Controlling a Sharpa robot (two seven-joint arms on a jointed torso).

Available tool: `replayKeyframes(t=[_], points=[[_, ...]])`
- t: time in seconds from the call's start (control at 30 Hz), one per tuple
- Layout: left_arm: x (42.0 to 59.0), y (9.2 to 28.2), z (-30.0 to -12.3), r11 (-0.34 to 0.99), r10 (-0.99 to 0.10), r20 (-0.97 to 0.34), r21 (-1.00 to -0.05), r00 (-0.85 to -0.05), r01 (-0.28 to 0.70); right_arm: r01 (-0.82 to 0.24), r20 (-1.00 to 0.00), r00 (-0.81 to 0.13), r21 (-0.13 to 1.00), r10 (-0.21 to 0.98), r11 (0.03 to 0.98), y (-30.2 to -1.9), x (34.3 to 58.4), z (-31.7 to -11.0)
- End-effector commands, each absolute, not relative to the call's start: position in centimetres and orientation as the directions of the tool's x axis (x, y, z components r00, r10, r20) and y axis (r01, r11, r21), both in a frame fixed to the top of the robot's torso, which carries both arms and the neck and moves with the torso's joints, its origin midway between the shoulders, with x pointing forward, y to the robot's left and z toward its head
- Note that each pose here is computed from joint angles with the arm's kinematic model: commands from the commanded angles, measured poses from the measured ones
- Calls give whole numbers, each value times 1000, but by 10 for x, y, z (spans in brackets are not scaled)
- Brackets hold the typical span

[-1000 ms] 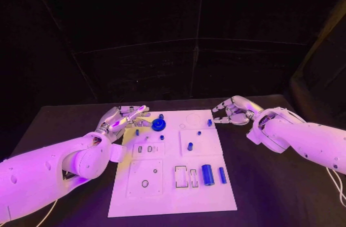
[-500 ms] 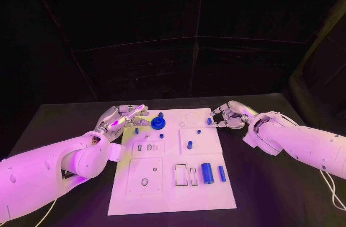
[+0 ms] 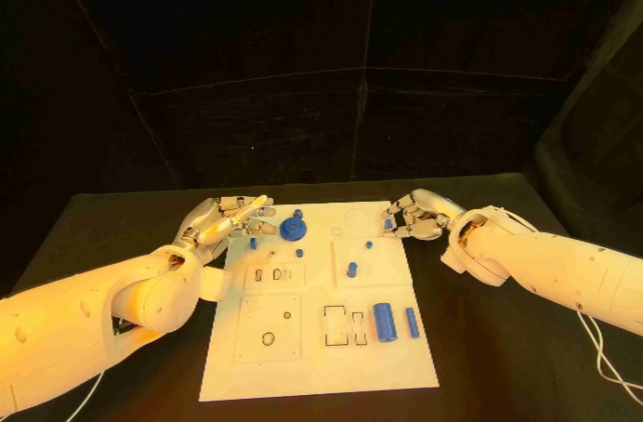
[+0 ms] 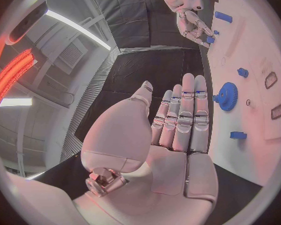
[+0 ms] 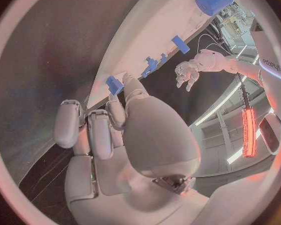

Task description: Assemble the parts on the task board

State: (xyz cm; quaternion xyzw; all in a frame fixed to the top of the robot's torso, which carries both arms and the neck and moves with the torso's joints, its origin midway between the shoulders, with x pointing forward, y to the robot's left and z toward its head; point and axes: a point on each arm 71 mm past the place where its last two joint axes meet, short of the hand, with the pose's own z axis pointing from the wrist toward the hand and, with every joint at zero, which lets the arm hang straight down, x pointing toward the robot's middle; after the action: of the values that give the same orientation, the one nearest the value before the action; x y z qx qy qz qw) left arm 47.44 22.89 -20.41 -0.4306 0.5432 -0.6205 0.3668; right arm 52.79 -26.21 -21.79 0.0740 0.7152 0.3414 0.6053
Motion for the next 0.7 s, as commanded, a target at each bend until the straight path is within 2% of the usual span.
replayKeyframes(t=[0.03,0.7], points=[[474,227,-203,-148,-916,140,-989,-377,-7,-304,-821,-271,568,502,765,-262,529,-219],[475,231,-203,-144,-918,138,-990,-372,-12,-285,-817,-262,574,514,768,-264,531,-220]])
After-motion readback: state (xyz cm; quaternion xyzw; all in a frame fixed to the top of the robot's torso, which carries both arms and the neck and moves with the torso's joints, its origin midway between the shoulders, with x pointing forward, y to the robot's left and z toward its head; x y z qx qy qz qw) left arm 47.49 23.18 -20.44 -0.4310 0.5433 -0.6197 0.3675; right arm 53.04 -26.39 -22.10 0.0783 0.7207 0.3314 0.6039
